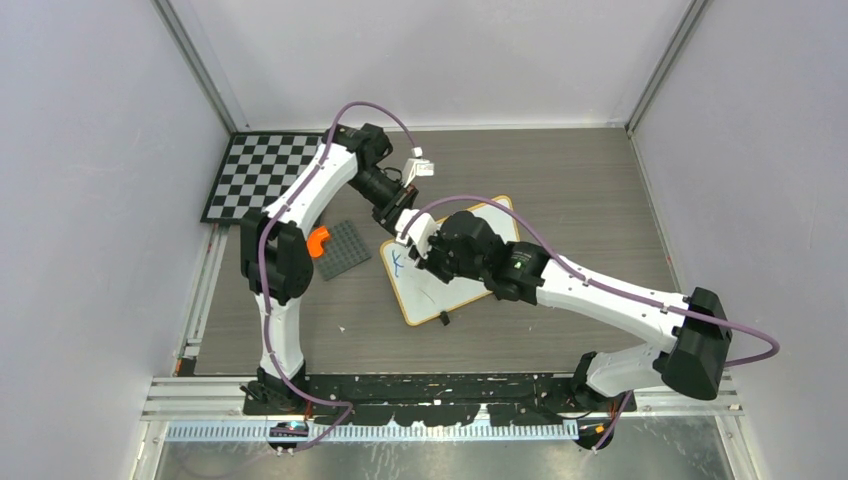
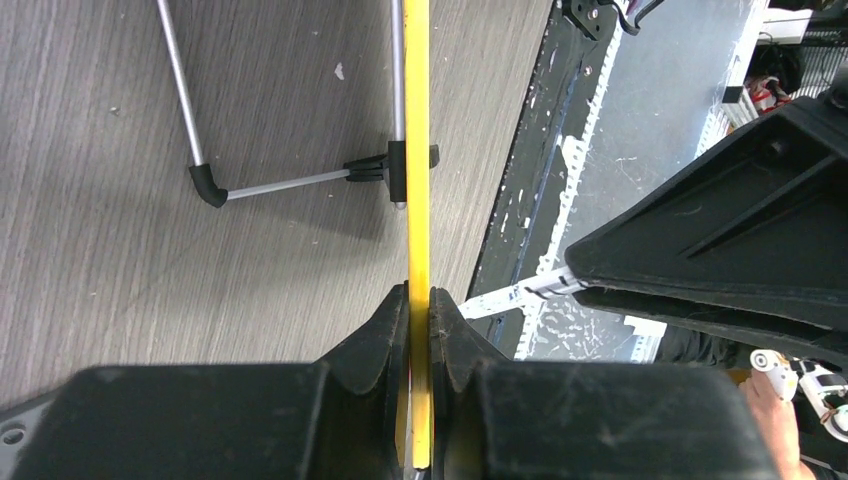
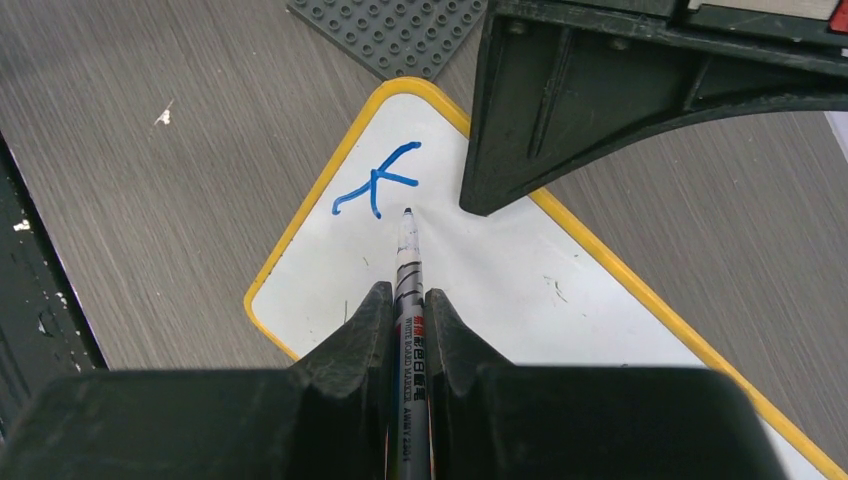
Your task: Write a sentence on the whiteboard
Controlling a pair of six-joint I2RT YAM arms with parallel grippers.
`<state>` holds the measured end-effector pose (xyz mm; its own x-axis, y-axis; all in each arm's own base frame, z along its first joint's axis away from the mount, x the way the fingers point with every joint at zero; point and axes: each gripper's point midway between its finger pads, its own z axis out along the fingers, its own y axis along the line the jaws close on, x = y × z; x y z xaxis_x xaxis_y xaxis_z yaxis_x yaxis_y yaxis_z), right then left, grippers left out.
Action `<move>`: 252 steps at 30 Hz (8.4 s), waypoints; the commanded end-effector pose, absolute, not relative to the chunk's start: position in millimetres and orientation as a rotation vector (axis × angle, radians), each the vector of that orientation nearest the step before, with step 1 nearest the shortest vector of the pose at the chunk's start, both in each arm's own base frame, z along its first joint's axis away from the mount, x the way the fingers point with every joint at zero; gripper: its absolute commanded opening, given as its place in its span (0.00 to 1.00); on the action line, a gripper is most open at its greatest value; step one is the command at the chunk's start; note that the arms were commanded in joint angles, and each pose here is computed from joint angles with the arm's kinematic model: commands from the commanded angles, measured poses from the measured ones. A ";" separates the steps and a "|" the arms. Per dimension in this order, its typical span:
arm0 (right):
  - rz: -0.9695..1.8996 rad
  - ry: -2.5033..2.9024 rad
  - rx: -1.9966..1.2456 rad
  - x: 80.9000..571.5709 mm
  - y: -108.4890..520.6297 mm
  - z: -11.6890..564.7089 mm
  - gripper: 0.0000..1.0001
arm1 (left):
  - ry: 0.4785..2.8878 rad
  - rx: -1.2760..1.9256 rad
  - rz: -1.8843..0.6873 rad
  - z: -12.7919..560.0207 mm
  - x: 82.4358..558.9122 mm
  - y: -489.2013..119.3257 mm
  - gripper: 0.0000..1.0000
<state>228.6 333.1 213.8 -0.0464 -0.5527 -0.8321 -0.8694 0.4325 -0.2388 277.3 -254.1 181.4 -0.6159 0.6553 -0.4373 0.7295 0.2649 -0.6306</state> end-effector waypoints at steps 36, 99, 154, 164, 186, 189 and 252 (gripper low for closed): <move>0.440 1.686 -1.218 224.8 341.0 215.4 0.00 | 2.452 1.492 -1.212 149.1 264.3 -265.7 0.00; 0.361 1.692 -1.205 241.4 338.3 217.6 0.00 | 2.446 1.507 -1.212 152.3 260.4 -265.4 0.00; 0.339 1.686 -1.089 257.2 319.6 239.2 0.00 | 2.460 1.507 -1.201 151.0 260.9 -264.7 0.00; 0.362 1.746 -1.174 242.6 314.4 209.2 0.00 | 2.463 1.505 -1.204 151.3 260.5 -265.2 0.00; 0.399 1.699 -1.110 238.4 307.0 244.6 0.00 | 2.462 1.504 -1.207 151.6 260.3 -265.5 0.00; 0.366 1.711 -1.111 243.1 306.5 237.1 0.00 | 2.460 1.503 -1.210 152.5 260.3 -265.9 0.00; 0.282 1.707 -1.026 282.7 306.0 253.6 0.00 | 2.459 1.512 -1.220 151.0 258.2 -265.2 0.00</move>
